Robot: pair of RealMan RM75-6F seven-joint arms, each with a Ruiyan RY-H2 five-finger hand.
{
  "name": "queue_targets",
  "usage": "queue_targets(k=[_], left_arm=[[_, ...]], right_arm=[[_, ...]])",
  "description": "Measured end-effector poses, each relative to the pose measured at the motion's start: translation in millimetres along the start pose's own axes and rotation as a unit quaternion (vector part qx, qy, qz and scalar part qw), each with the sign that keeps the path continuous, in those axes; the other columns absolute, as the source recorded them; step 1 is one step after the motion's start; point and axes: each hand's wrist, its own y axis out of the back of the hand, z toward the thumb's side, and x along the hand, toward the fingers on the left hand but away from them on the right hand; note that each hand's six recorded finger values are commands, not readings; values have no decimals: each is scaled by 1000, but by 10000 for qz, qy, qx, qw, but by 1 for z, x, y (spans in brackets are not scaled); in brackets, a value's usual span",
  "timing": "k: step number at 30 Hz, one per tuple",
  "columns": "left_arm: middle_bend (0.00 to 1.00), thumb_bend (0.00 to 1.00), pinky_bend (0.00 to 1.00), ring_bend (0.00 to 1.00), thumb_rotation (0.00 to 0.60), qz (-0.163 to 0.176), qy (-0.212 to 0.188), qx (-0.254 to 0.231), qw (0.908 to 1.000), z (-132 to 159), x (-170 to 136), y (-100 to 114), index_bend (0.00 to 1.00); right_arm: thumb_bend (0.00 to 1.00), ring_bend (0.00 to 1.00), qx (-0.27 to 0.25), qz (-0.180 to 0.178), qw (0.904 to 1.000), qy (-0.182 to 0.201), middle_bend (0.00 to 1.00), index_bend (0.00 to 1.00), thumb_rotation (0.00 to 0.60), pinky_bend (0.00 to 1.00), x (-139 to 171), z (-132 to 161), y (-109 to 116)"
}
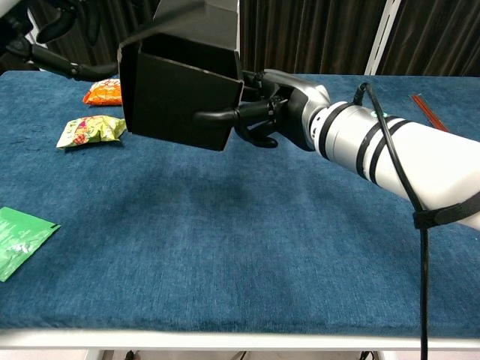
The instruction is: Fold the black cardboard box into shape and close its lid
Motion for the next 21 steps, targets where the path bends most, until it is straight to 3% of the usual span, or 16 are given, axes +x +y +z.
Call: queue_targets(k=[21], left_arm=[[282, 173, 900, 625, 600, -884, -644, 553, 9925, 3, -6, -50, 322]], right_arm=[[237, 756, 639, -9, 9974, -334, 438, 350, 600, 1000, -11, -24, 9]])
